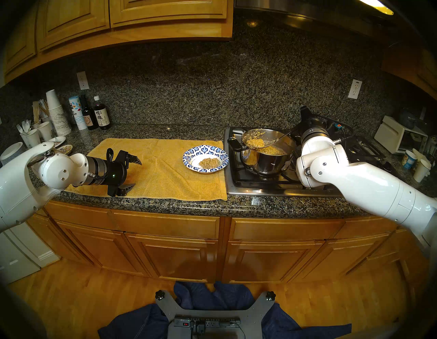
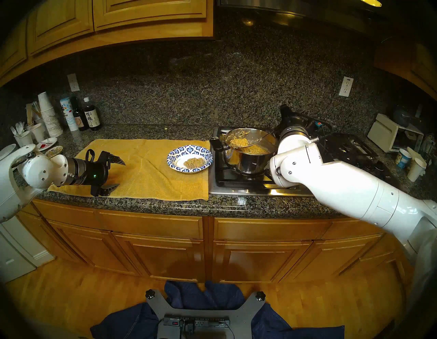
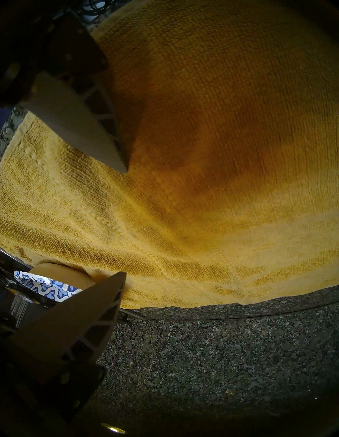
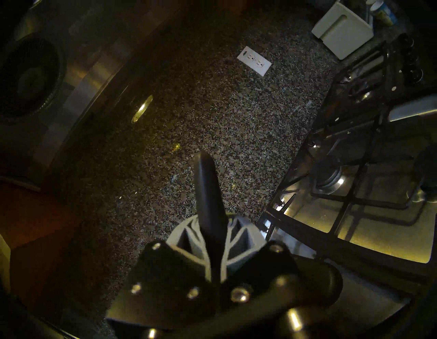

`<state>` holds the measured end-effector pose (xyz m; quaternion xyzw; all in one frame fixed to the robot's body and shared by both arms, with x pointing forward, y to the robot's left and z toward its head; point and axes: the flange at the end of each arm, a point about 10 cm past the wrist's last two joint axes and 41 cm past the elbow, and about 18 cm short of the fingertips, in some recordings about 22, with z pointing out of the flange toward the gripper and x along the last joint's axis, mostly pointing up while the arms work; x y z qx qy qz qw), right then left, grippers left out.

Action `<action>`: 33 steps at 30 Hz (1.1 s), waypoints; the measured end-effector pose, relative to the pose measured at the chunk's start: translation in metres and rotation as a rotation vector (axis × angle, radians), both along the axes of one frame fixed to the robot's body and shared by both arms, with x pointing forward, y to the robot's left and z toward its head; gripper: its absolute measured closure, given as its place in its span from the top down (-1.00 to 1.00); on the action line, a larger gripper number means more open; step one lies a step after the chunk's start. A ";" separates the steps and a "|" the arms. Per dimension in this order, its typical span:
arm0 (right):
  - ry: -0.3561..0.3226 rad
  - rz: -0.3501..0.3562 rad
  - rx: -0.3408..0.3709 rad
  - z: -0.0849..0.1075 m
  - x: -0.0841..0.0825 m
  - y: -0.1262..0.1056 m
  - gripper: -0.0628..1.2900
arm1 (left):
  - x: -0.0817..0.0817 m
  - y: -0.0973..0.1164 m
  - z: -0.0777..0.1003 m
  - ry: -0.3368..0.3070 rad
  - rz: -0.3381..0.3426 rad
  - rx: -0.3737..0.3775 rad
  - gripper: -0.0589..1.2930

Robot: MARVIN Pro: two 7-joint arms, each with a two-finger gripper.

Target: Scoop oatmeal into bowl

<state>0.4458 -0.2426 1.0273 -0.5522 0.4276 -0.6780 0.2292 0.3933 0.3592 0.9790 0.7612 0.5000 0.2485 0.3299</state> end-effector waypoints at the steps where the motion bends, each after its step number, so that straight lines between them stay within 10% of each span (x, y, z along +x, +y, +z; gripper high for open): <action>1: 0.000 -0.001 0.005 0.000 0.000 -0.001 -0.95 | 0.000 0.000 0.000 0.000 0.000 0.000 0.90; 33: -0.079 0.024 0.029 0.031 -0.014 -0.005 -0.95 | 0.000 0.000 0.000 0.000 0.000 0.000 0.90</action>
